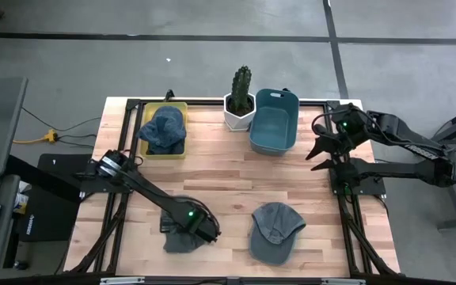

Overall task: Pick & Place hat
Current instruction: Put the left gray cap into the blue bin

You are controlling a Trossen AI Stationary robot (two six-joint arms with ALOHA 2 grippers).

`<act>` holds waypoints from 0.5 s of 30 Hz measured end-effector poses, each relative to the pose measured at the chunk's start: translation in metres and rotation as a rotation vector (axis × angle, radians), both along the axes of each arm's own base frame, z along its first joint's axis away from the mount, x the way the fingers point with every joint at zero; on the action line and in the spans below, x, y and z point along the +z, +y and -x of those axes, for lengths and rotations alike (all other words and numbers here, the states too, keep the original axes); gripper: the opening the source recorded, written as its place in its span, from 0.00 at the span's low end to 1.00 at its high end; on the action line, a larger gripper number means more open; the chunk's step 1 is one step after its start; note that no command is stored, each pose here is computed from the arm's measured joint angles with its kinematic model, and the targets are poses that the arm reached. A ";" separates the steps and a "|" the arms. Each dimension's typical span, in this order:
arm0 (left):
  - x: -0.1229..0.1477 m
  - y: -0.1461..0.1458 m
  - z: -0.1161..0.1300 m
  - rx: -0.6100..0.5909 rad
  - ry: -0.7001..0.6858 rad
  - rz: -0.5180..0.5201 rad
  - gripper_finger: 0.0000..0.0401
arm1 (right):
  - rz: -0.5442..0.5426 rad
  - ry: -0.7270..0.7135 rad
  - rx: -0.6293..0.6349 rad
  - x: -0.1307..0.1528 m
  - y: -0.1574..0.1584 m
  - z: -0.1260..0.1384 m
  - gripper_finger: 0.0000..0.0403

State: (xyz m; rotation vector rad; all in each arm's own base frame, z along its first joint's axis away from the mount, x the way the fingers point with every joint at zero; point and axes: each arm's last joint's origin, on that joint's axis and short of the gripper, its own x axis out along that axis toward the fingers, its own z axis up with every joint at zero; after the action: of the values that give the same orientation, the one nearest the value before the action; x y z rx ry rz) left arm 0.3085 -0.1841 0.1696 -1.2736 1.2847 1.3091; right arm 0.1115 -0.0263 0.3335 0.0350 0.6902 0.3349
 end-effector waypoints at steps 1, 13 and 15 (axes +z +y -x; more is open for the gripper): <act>0.007 0.000 -0.001 -0.004 -0.022 0.003 0.00 | -0.004 -0.010 0.006 0.001 0.000 -0.001 0.45; 0.093 0.004 -0.001 -0.045 -0.093 -0.108 0.00 | -0.180 -0.121 0.047 0.010 -0.004 -0.021 0.45; 0.107 0.005 -0.001 -0.060 -0.110 -0.119 0.00 | -0.201 -0.135 0.050 0.011 -0.006 -0.026 0.45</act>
State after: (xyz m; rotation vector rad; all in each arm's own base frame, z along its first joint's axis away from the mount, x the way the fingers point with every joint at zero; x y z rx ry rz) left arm 0.3091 -0.1792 0.2768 -1.1984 1.1428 1.2378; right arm 0.1379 -0.0319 0.3443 0.1849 0.5221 0.4498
